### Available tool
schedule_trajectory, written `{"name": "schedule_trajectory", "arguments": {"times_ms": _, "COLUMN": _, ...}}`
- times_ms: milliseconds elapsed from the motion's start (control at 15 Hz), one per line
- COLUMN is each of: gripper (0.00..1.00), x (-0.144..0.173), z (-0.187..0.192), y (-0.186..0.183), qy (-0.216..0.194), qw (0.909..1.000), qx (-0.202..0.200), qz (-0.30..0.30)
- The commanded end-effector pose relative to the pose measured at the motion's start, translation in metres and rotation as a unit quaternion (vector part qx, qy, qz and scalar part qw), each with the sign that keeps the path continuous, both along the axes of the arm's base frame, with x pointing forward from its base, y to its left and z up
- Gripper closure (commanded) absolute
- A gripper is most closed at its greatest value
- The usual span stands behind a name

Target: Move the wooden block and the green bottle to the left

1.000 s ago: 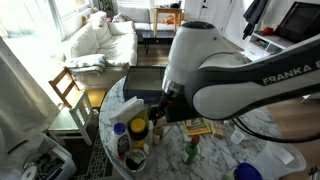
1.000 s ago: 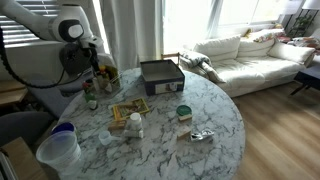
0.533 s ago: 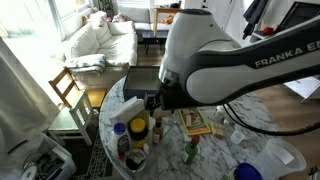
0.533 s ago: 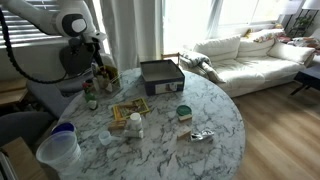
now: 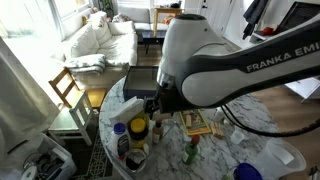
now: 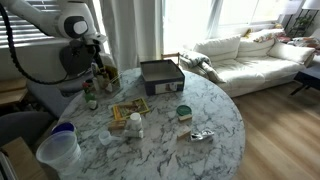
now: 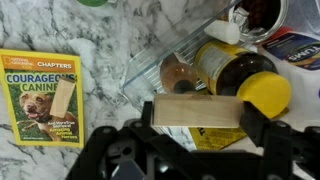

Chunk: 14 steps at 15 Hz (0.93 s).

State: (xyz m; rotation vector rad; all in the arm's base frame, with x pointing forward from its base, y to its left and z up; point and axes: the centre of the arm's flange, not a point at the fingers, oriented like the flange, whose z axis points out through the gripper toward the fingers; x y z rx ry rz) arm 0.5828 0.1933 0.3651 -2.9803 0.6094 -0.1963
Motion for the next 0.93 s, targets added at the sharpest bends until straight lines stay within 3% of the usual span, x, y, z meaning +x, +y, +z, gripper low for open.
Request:
{"name": "schedule_trajectory", "arguments": {"times_ms": 0, "gripper": 0.4, "x": 0.0085, "z": -0.0024, "y": 0.0017, "qy": 0.01, "qw": 0.9998, "qx": -0.016, "qz": 0.009}}
{"name": "schedule_trajectory", "arguments": {"times_ms": 867, "gripper": 0.4, "x": 0.0162, "z": -0.0022, "y": 0.0054, "qy": 0.008, "qw": 0.9992, "qx": -0.032, "qz": 0.023}}
